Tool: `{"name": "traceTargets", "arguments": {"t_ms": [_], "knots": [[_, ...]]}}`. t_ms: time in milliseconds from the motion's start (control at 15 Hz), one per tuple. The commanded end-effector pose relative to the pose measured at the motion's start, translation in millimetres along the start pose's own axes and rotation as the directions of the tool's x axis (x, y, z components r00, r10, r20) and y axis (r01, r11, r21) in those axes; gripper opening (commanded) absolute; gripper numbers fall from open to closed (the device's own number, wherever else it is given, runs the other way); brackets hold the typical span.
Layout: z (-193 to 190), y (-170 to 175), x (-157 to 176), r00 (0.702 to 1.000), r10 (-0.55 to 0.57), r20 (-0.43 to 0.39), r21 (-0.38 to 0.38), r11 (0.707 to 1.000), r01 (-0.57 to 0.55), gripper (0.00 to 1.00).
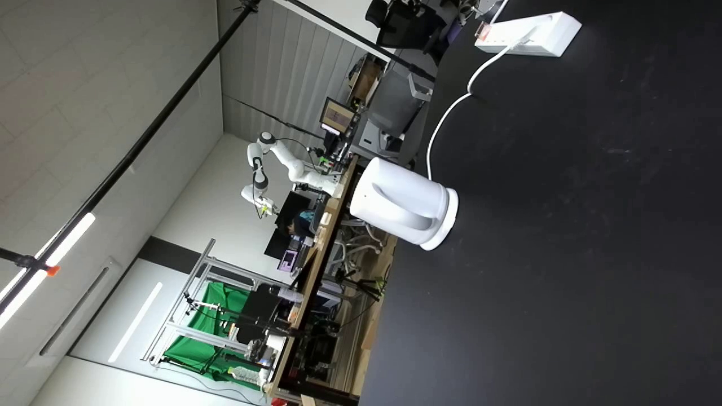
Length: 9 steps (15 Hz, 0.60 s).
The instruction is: Turn the switch of the extension cord
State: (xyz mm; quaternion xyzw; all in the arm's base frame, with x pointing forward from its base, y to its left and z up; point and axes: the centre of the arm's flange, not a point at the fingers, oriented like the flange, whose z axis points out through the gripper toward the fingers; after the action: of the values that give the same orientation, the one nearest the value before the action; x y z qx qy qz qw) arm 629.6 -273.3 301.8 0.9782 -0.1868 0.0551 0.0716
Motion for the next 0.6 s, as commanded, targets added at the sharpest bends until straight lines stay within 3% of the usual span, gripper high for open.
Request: {"name": "traceTargets", "arguments": {"t_ms": [0,400,533], "knots": [[5,-4,11,1.0,0.02,-0.005,-0.006,1.0,-0.02,0.53],[19,-7,14,1.0,0.023,-0.001,0.004,1.0,-0.023,0.11],[25,-8,13,1.0,0.024,-0.002,0.013,1.0,-0.023,0.01]]}}
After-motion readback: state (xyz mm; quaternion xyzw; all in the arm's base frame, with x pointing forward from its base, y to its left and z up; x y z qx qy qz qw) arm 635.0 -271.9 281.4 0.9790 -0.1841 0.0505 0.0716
